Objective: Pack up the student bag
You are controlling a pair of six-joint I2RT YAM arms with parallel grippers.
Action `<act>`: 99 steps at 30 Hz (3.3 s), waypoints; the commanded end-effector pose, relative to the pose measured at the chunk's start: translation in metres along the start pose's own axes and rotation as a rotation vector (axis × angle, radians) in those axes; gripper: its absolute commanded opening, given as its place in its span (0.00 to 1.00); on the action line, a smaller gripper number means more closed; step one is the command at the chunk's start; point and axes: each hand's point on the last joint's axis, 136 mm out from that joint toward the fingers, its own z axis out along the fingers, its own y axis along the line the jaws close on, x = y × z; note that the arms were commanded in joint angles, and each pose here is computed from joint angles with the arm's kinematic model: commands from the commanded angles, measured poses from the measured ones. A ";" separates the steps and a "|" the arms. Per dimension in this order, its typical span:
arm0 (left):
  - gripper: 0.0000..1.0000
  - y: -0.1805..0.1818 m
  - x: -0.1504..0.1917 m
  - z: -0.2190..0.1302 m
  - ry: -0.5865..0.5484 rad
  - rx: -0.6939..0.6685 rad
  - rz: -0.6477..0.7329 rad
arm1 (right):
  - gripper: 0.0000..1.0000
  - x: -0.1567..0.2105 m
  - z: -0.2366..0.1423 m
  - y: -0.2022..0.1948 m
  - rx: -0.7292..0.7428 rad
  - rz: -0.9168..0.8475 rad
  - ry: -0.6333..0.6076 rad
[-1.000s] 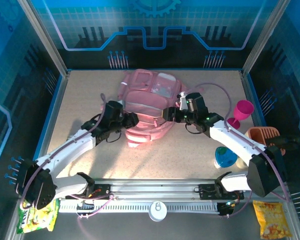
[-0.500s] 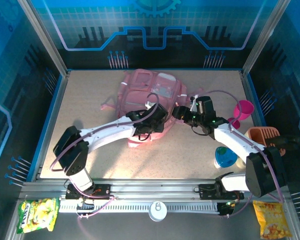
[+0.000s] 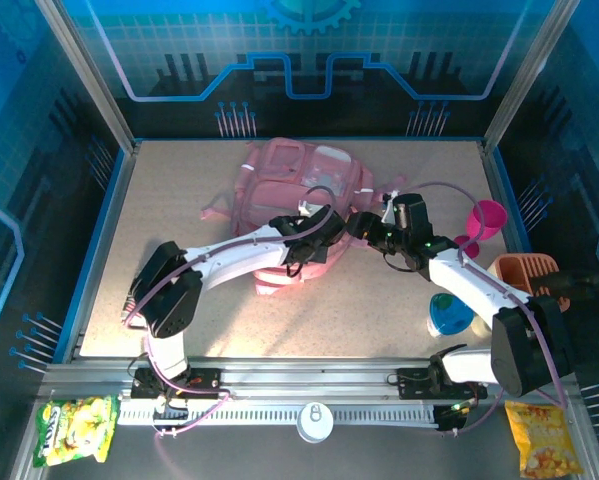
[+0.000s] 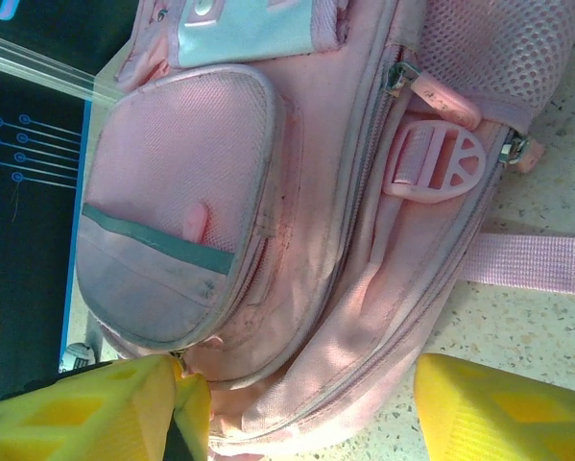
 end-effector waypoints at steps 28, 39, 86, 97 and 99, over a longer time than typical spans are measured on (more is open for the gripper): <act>0.00 -0.072 -0.009 -0.042 -0.052 0.469 0.106 | 0.52 0.001 0.018 0.028 -0.128 0.301 0.111; 0.00 -0.075 -0.006 -0.037 -0.037 0.472 0.130 | 0.36 0.013 0.041 0.027 -0.135 0.299 0.175; 0.00 0.003 0.008 -0.049 -0.016 0.634 -0.001 | 0.61 0.049 0.012 0.011 0.034 0.477 0.044; 0.00 0.019 0.027 -0.034 0.059 0.490 0.086 | 0.33 0.038 0.027 -0.007 0.088 0.415 0.022; 0.00 0.033 0.030 -0.030 0.081 0.449 0.078 | 0.25 0.031 0.026 -0.015 0.110 0.388 0.004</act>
